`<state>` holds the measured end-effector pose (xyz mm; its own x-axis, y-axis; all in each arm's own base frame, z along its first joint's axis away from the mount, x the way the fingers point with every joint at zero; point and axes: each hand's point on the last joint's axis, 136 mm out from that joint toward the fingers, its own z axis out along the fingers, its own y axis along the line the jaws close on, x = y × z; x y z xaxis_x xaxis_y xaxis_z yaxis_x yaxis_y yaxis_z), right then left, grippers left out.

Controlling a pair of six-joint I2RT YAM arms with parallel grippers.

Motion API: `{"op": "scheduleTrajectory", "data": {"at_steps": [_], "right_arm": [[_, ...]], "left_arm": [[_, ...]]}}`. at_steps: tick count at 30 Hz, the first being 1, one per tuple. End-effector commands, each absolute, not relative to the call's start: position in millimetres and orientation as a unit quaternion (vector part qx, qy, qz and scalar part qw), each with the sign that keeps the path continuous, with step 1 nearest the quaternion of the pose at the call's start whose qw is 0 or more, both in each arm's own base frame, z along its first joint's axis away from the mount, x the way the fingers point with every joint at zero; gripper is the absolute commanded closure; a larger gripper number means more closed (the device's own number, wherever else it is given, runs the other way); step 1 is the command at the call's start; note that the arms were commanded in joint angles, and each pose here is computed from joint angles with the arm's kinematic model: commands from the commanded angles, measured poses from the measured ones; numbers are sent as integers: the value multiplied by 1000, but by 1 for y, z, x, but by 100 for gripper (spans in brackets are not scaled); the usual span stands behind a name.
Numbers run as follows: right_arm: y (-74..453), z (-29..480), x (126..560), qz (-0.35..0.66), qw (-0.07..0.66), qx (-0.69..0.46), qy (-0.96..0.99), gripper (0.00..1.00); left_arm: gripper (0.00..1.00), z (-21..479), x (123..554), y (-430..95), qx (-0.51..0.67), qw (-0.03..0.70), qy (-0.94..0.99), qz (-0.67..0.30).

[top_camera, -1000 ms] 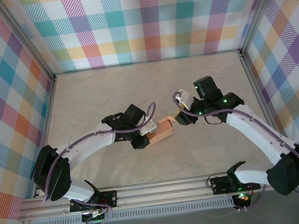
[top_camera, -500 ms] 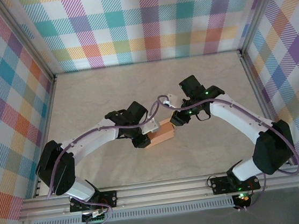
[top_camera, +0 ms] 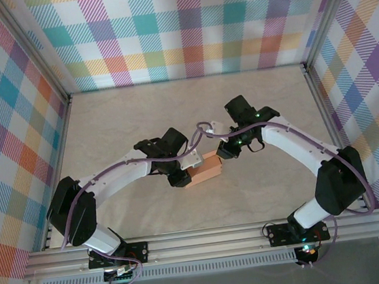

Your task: Fold the paper box

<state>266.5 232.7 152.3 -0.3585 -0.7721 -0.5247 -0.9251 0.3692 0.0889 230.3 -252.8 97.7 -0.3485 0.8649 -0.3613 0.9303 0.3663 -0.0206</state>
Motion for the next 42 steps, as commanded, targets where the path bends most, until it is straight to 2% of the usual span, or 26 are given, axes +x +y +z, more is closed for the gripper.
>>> {"op": "scheduleTrajectory", "data": {"at_steps": [1,5,8,10,19,27,36,42], "right_arm": [[231,153,264,185,194,-536,801,82],[229,155,264,184,196,-531,804,87],[229,154,262,187,194,-532,803,98],[229,155,262,187,193,-531,803,100],[239,170,265,219,203,-477,827,100],[230,172,287,179,268,-341,883,100],[226,159,289,170,267,-204,926,100],[223,157,288,155,275,-176,932,100]], "left_arm": [[70,84,222,-245,552,108,820,-111],[70,84,221,-244,551,105,821,-110],[70,83,222,-243,550,106,822,-107],[70,84,222,-244,548,108,822,-108],[69,86,232,-250,512,130,842,-109],[66,95,238,-255,494,157,848,-113],[68,94,235,-264,497,151,847,-115],[68,92,235,-267,500,147,846,-113]]}}
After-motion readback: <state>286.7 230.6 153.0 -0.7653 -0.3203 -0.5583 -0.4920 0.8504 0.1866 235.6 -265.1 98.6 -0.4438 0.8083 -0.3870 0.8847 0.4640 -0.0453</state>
